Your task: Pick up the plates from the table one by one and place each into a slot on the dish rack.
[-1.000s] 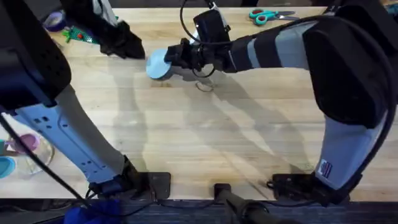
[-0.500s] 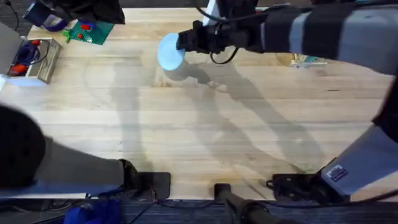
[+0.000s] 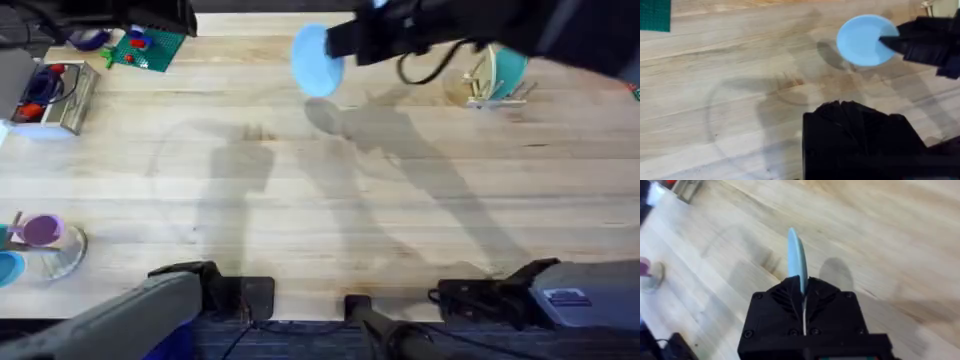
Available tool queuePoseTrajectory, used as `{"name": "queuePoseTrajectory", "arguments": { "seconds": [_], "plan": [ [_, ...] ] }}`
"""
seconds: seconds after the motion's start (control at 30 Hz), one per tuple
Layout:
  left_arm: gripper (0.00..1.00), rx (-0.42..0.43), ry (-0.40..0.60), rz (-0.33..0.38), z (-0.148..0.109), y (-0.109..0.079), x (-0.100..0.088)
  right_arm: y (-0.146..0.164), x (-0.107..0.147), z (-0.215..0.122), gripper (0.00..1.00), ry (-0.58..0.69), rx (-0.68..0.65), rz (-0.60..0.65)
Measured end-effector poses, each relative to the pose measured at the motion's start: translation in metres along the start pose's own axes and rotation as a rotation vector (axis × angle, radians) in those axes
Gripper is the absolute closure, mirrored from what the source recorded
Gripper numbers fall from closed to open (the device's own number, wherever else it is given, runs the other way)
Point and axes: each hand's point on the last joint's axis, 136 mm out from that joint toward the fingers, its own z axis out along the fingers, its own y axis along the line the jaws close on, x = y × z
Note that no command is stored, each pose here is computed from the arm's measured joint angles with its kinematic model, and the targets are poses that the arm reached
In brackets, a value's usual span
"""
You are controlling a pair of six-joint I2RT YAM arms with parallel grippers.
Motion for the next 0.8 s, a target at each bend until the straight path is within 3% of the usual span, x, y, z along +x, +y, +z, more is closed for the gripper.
{"name": "queuePoseTrajectory", "arguments": {
  "seconds": [0.23, 0.43, 0.8],
  "plan": [
    [0.96, -0.012, -0.019, 0.019, -0.031, -0.017, 0.024, -0.021, -0.011, -0.071, 0.973, -0.058, 0.128, -0.119],
    [0.96, -0.013, -0.025, 0.021, -0.048, -0.026, 0.041, -0.046, -0.013, -0.127, 0.973, -0.101, 0.263, -0.143],
    [0.961, -0.016, -0.025, 0.021, -0.059, -0.032, 0.054, -0.092, 0.02, -0.203, 0.973, -0.043, 0.524, -0.131]
  ]
}}
